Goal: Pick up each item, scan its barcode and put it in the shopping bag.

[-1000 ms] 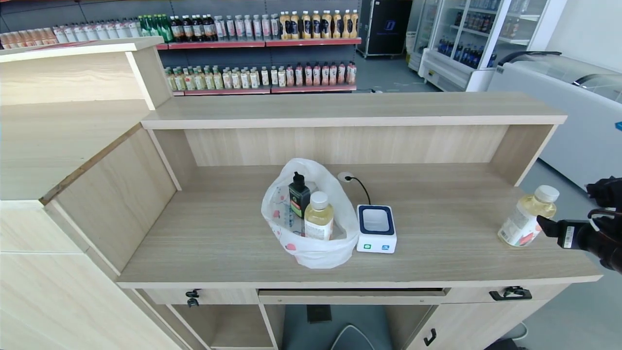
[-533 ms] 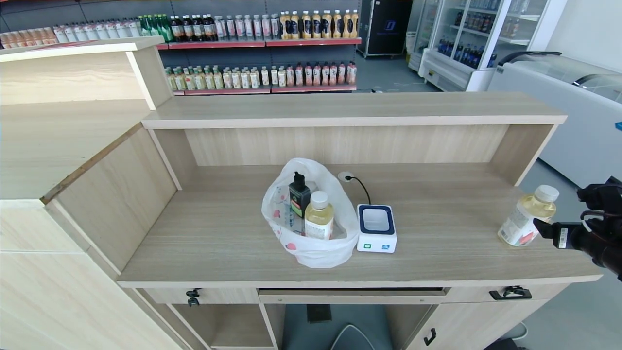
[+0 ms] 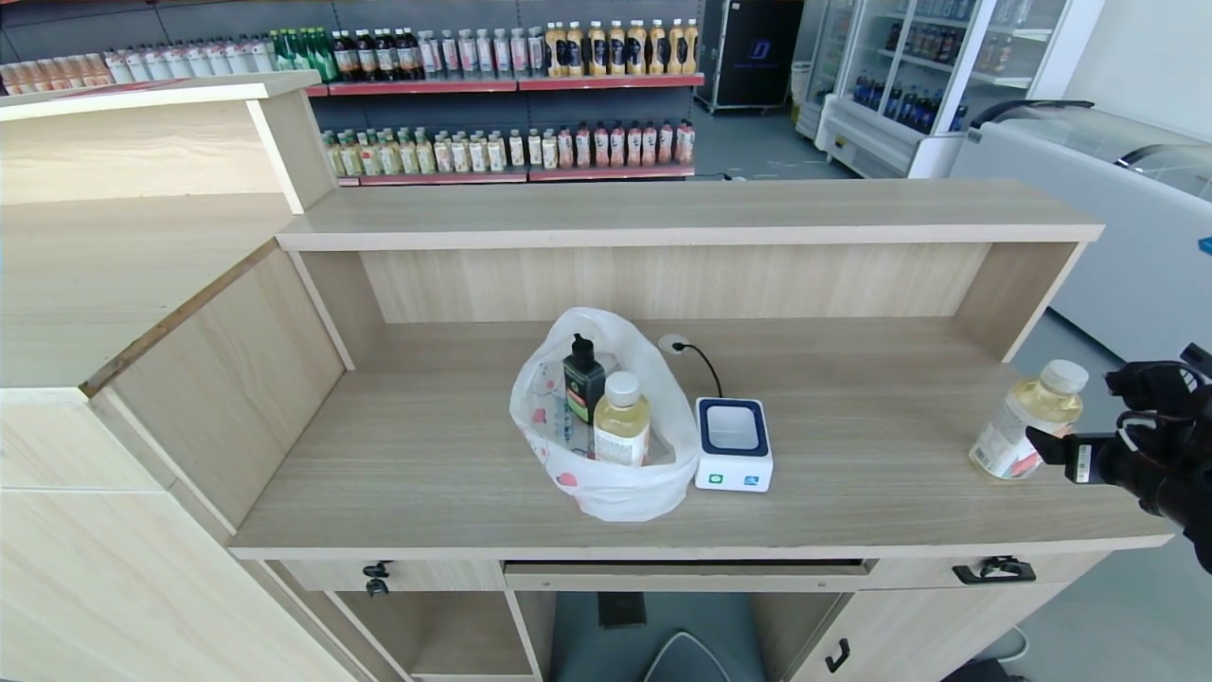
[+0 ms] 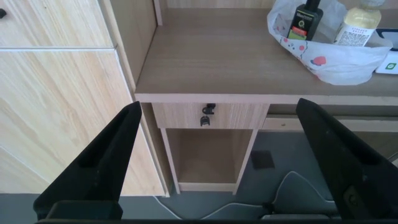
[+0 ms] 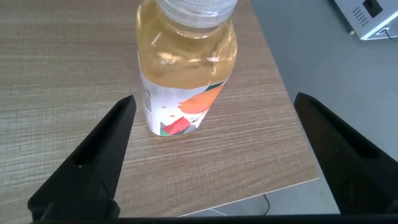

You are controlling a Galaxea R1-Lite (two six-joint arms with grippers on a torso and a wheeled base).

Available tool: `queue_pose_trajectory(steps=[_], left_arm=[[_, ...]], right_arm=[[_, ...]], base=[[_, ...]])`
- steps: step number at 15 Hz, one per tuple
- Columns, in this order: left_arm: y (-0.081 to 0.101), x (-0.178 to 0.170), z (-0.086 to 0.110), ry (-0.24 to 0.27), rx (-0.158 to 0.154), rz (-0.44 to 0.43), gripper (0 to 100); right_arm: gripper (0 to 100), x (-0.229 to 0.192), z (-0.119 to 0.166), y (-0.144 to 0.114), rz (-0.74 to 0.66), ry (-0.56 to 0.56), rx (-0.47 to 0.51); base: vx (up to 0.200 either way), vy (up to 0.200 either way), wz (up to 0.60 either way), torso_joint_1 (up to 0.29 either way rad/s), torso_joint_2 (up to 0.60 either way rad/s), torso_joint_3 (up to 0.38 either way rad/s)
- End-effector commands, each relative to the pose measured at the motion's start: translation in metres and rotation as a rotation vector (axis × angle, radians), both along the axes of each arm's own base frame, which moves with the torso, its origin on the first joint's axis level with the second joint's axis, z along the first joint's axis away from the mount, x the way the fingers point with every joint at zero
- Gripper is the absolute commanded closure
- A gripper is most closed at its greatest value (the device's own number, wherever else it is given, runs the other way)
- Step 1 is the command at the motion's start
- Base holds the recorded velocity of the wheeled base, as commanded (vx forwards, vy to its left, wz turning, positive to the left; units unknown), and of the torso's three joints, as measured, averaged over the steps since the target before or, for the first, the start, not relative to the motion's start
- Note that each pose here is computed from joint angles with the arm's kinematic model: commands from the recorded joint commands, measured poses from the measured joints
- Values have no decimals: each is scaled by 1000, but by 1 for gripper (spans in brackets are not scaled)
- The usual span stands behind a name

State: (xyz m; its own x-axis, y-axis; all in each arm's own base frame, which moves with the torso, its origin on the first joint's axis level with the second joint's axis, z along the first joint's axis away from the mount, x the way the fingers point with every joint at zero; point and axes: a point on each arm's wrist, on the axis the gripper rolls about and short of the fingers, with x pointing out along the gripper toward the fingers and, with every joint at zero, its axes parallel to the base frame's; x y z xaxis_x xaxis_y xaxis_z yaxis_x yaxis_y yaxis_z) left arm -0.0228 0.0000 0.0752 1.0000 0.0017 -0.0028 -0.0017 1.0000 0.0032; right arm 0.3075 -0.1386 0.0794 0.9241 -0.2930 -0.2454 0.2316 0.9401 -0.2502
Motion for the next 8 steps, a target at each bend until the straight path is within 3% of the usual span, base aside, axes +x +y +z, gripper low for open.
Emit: queue_pose_trajectory(steps=[1, 8], left_arm=[[0, 0, 0, 2, 0, 0, 0], [0, 0, 0, 2, 0, 0, 0]], right_arm=[[0, 6, -2, -4, 1, -2, 0], [0, 20, -10, -3, 31, 11, 10]], base=[[0, 0, 0, 0, 0, 0], [0, 0, 0, 0, 0, 0]])
